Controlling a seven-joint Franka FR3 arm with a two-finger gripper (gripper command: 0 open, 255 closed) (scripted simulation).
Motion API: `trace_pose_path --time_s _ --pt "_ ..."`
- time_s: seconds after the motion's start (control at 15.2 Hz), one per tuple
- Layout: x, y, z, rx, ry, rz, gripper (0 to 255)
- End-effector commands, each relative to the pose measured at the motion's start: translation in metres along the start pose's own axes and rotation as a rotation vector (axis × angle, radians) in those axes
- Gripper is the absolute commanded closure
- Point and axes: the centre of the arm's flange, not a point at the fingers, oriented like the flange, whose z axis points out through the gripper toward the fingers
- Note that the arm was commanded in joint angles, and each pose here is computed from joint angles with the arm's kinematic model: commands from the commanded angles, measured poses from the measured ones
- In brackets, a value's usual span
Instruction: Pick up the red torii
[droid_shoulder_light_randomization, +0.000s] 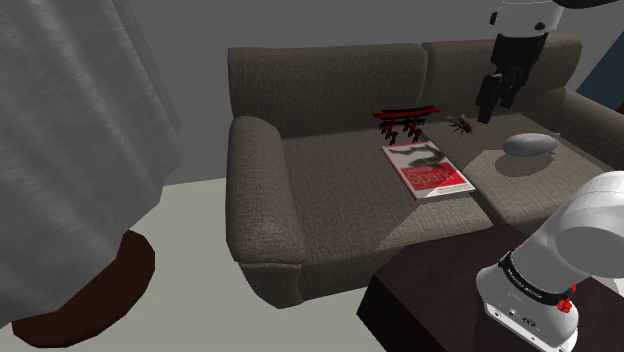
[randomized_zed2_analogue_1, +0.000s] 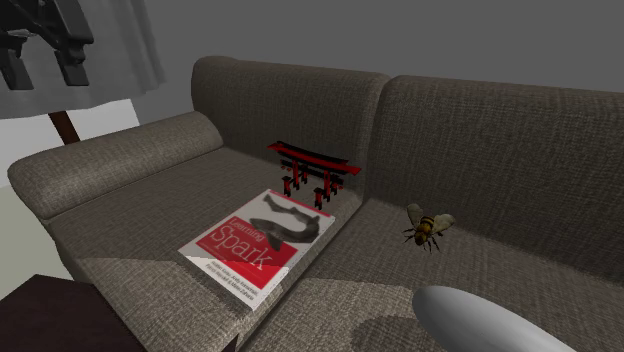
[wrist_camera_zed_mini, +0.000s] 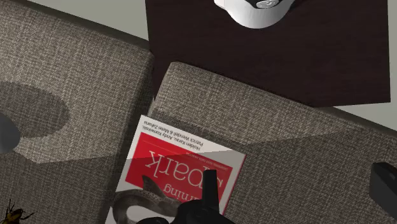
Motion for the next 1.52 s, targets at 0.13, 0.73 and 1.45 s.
trace_pose_path --time_s 0.13,0.73,1.45 --pt "0.020 0.010 0.014 0.007 0.008 0.008 0" --pt "0.109 0.053 0.075 0.040 0.042 0.045 0" --pt "0.218 0.109 0.147 0.079 0.083 0.090 0"
